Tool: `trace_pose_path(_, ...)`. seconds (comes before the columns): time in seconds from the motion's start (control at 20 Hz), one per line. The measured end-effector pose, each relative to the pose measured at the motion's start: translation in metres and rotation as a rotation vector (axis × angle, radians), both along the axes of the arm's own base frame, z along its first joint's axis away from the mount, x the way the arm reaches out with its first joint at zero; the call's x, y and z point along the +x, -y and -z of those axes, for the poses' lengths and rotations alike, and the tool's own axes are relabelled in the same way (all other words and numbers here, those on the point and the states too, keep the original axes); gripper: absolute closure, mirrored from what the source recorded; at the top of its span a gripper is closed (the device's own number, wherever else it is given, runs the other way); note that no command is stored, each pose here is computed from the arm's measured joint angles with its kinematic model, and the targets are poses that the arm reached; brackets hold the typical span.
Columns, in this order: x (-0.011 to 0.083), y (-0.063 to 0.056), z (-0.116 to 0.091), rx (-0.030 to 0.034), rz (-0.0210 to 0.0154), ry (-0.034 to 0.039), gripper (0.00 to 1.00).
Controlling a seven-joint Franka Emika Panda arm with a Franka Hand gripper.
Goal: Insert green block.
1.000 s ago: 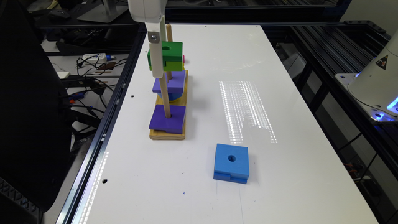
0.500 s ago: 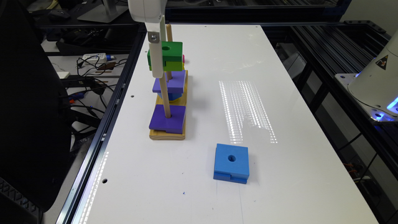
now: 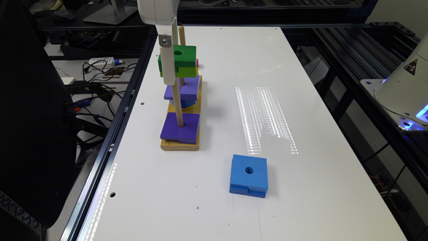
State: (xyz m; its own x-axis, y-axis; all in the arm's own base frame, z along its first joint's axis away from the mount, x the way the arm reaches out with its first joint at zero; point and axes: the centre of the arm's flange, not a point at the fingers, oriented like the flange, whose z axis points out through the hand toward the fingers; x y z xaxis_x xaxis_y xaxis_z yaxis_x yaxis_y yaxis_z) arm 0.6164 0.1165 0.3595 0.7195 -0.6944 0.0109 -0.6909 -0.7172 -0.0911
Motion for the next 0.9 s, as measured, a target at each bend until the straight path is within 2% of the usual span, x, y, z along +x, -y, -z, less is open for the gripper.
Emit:
trace_pose_path(0.05, 0.0, -0.0001, 0.0012, 0.0001, -0.0001, -0.0016, 1.0)
trace_pose_path(0.2, 0.0008, -0.0002, 0.0024, 0.0013, 0.0001, 0.0005, 1.0)
trace_pose_path(0.9, 0.0008, -0.0002, 0.0024, 0.0014, 0.0, 0.0008, 1.0)
